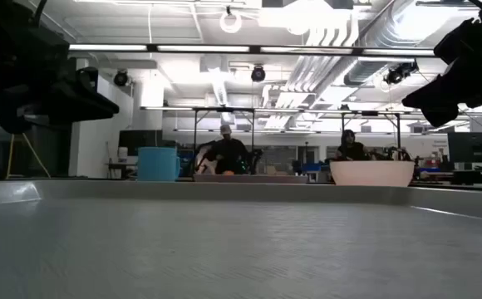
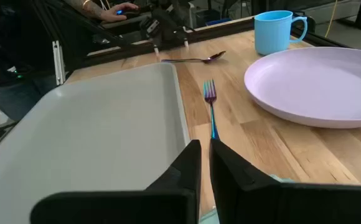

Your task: Set up tray

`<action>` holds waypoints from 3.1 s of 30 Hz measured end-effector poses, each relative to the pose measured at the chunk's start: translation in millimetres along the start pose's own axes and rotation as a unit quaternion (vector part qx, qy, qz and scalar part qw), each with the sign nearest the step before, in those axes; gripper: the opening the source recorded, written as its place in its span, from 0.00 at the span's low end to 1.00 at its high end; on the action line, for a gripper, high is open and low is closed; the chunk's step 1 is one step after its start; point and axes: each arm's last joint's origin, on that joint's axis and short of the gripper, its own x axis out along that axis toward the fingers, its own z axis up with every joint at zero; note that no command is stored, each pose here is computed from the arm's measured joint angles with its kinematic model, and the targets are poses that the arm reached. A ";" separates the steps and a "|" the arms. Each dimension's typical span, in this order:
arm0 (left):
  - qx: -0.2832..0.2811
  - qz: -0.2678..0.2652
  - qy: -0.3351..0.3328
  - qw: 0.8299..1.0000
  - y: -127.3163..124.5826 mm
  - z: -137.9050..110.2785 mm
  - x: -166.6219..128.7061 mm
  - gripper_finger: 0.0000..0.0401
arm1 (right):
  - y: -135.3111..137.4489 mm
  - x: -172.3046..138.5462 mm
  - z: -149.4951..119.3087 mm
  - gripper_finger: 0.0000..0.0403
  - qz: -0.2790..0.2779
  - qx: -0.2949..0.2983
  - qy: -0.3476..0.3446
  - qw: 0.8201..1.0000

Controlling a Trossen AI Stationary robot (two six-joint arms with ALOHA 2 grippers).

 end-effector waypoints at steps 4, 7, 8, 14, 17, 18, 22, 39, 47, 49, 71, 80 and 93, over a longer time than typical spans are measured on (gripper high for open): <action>0.000 0.000 0.000 1.000 0.1 0.1 0.0 0.29 | 0.0 0.0 0.0 0.03 0.000 0.000 0.000 1.000; 0.000 0.000 0.000 1.000 0.1 0.1 0.0 0.29 | 0.0 0.0 0.0 0.03 0.000 0.000 0.000 1.000; 0.000 0.000 0.000 1.000 0.0 0.0 0.0 0.29 | 0.0 0.0 0.0 0.03 0.000 0.000 0.000 1.000; 0.000 0.000 0.000 1.000 0.1 0.1 0.0 0.29 | 0.0 0.0 0.0 0.03 0.000 0.000 0.000 1.000; 0.000 0.000 0.000 1.000 0.0 0.1 0.0 0.29 | 0.0 0.0 0.0 0.03 0.000 0.000 0.000 1.000; 0.000 0.000 0.000 1.000 0.0 0.0 0.0 0.29 | 0.0 0.0 0.0 0.03 0.000 0.000 0.000 1.000; 0.000 0.000 0.000 1.000 0.0 0.0 0.0 0.29 | 0.0 0.0 0.0 0.03 0.000 0.000 0.000 1.000; 0.000 0.000 0.000 1.000 0.0 0.0 0.0 0.29 | 0.1 0.0 0.1 0.03 0.000 0.000 0.000 1.000; 0.000 0.000 0.000 1.000 0.1 0.1 0.0 0.29 | 0.0 0.0 0.0 0.03 0.000 0.000 0.000 1.000; 0.000 0.001 0.000 1.000 0.1 0.1 0.0 0.29 | 0.0 0.0 0.0 0.03 0.000 0.000 0.000 1.000; -0.240 0.000 0.000 0.971 0.1 0.1 0.0 0.29 | 0.0 0.0 0.0 0.03 0.000 0.000 0.000 1.000; -0.329 0.004 0.000 0.944 0.2 0.0 0.0 0.29 | 0.0 0.0 0.1 0.03 0.000 0.000 0.000 1.000; -0.363 0.012 0.002 0.932 0.7 -0.2 0.0 0.29 | 0.0 0.0 0.1 0.03 0.000 0.048 -0.001 0.999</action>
